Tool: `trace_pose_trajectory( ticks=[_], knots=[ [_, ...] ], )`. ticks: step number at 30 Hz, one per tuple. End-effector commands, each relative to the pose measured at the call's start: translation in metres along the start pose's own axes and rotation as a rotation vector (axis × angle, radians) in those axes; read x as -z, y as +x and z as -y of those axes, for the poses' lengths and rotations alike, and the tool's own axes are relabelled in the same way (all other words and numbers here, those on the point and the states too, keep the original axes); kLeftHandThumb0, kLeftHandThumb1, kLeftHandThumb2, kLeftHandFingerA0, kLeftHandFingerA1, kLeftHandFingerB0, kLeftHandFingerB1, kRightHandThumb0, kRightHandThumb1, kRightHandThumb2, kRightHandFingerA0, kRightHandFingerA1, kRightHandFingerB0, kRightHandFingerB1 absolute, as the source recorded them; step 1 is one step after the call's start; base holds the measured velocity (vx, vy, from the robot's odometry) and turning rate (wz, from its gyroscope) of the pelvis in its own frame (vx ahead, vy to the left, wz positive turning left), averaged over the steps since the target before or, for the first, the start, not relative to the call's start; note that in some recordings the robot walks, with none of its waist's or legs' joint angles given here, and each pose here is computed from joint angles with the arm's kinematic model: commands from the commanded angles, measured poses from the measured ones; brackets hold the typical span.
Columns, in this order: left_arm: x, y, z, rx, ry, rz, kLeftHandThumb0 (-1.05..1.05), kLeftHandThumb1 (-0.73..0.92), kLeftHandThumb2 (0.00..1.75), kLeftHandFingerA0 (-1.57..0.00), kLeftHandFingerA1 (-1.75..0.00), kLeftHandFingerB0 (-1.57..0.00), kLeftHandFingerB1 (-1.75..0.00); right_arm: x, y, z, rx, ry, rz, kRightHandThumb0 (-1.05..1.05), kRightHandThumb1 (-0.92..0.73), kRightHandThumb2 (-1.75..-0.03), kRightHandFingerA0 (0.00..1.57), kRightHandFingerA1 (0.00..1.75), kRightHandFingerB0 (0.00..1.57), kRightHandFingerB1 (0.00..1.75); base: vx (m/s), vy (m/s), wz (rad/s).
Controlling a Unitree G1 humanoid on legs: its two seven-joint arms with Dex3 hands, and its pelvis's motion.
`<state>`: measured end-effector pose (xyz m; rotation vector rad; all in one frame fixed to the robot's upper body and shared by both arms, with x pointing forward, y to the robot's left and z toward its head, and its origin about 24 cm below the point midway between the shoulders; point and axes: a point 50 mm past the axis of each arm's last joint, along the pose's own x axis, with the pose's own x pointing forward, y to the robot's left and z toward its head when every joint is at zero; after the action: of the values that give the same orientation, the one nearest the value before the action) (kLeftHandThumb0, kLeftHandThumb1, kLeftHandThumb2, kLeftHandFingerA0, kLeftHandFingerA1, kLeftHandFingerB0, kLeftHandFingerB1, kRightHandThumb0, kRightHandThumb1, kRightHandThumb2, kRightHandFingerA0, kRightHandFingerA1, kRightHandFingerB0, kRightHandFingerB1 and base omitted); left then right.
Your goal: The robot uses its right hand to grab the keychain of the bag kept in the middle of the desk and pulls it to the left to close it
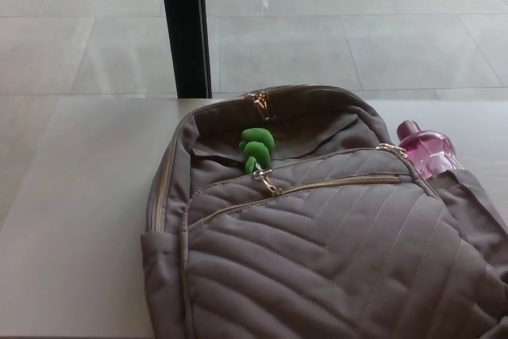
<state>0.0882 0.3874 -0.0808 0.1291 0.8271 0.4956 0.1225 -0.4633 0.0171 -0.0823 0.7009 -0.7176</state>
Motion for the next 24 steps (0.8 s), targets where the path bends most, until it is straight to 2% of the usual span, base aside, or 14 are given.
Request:
trace_pose_trajectory(
  ticks=[1, 2, 5, 6, 7, 8, 11, 15, 17, 20, 21, 22, 23, 24],
  knots=[
    [0.001, -0.005, -0.019, -0.041, 0.023, -0.026, -0.65, 0.88, 0.65, -0.67, -0.54, -0.46, -0.45, 0.063, -0.009, 0.002, 0.078, 0.32, -0.093, -0.52, -0.71, -0.6, 0.38, 0.88, 0.08, 0.57, 0.0, 0.0, 0.0],
    [0.001, -0.004, -0.019, -0.041, 0.008, -0.04, -0.66, 0.87, 0.66, -0.66, -0.55, -0.43, -0.44, 0.065, -0.008, 0.001, 0.066, 0.321, -0.107, -0.5, -0.7, -0.6, 0.37, 0.8, 0.1, 0.54, 0.0, 0.0, 0.0],
    [0.0, -0.004, -0.02, -0.042, 0.017, -0.043, -0.66, 0.88, 0.67, -0.7, -0.56, -0.42, -0.45, 0.063, -0.008, 0.0, 0.039, 0.313, -0.096, -0.5, -0.7, -0.6, 0.46, 0.81, 0.13, 0.55, 0.0, 0.0, 0.0],
    [0.0, -0.004, -0.02, -0.042, 0.009, -0.043, -0.67, 0.69, 1.04, -0.66, -0.67, -0.38, -0.57, 0.062, -0.007, -0.001, 0.04, 0.312, -0.095, -0.49, -0.69, -0.6, 0.54, 0.86, 0.18, 0.57, 0.0, 0.0, 0.0],
    [0.0, -0.003, -0.02, -0.04, 0.0, -0.045, -0.67, 0.69, 1.04, -0.66, -0.67, -0.38, -0.57, 0.061, -0.007, 0.0, 0.043, 0.311, -0.095, -0.49, -0.69, -0.6, 0.54, 0.86, 0.18, 0.57, 0.0, 0.0, 0.0],
    [0.0, -0.003, -0.02, -0.038, -0.005, -0.043, -0.67, 0.87, 0.67, -0.7, -0.56, -0.41, -0.45, 0.062, -0.007, 0.0, 0.028, 0.31, -0.097, -0.47, -0.7, -0.6, 0.52, 0.83, 0.18, 0.56, 0.0, 0.0, 0.0],
    [0.0, -0.003, -0.019, -0.037, -0.021, -0.048, -0.65, 0.87, 0.67, -0.7, -0.57, -0.43, -0.45, 0.061, -0.007, -0.001, 0.0, 0.26, -0.092, -0.49, -0.69, -0.61, 0.59, 0.8, 0.31, 0.56, 0.0, 0.0, 0.0],
    [0.001, -0.004, -0.019, -0.041, -0.006, -0.05, -0.65, 0.87, 0.66, -0.71, -0.58, -0.46, -0.46, 0.063, -0.009, 0.0, -0.041, 0.213, -0.095, -0.48, -0.69, -0.6, 0.6, 0.78, 0.29, 0.56, 0.0, 0.0, 0.0],
    [0.003, -0.005, -0.019, -0.032, -0.014, -0.046, -0.65, 0.87, 0.66, -0.68, -0.58, -0.46, -0.45, 0.064, -0.009, 0.0, -0.019, 0.211, -0.108, -0.51, -0.67, -0.59, 0.65, 0.76, 0.39, 0.54, 0.0, 0.0, 0.0],
    [0.007, -0.006, -0.019, -0.033, -0.028, -0.056, -0.65, 0.86, 0.65, -0.67, -0.59, -0.47, -0.46, 0.069, -0.01, 0.002, -0.019, 0.196, -0.122, -0.47, -0.67, -0.6, 0.64, 0.77, 0.35, 0.54, 0.0, 0.0, 0.0],
    [0.013, -0.009, -0.02, -0.033, -0.008, -0.069, -0.66, 0.87, 0.66, -0.66, -0.58, -0.48, -0.46, 0.073, -0.013, 0.008, -0.011, 0.192, -0.131, -0.47, -0.66, -0.59, 0.65, 0.77, 0.4, 0.55, 0.0, 0.0, 0.0],
    [0.017, -0.01, -0.02, -0.042, 0.013, -0.081, -0.67, 0.87, 0.65, -0.59, -0.55, -0.5, -0.46, 0.076, -0.015, 0.01, 0.0, 0.191, -0.141, -0.46, -0.65, -0.58, 0.7, 0.81, 0.44, 0.56, 0.0, 0.0, 0.0],
    [0.021, -0.013, -0.021, -0.05, -0.009, -0.091, -0.68, 0.84, 0.65, -0.55, -0.56, -0.48, -0.46, 0.078, -0.016, 0.012, 0.001, 0.186, -0.147, -0.45, -0.66, -0.59, 0.67, 0.82, 0.41, 0.56, 0.0, 0.0, 0.0],
    [0.024, -0.014, -0.022, -0.051, -0.025, -0.091, -0.69, 0.84, 0.65, -0.64, -0.6, -0.5, -0.48, 0.078, -0.017, 0.013, -0.008, 0.166, -0.143, -0.46, -0.68, -0.59, 0.67, 0.81, 0.4, 0.56, 0.0, 0.0, 0.0]
  ],
)
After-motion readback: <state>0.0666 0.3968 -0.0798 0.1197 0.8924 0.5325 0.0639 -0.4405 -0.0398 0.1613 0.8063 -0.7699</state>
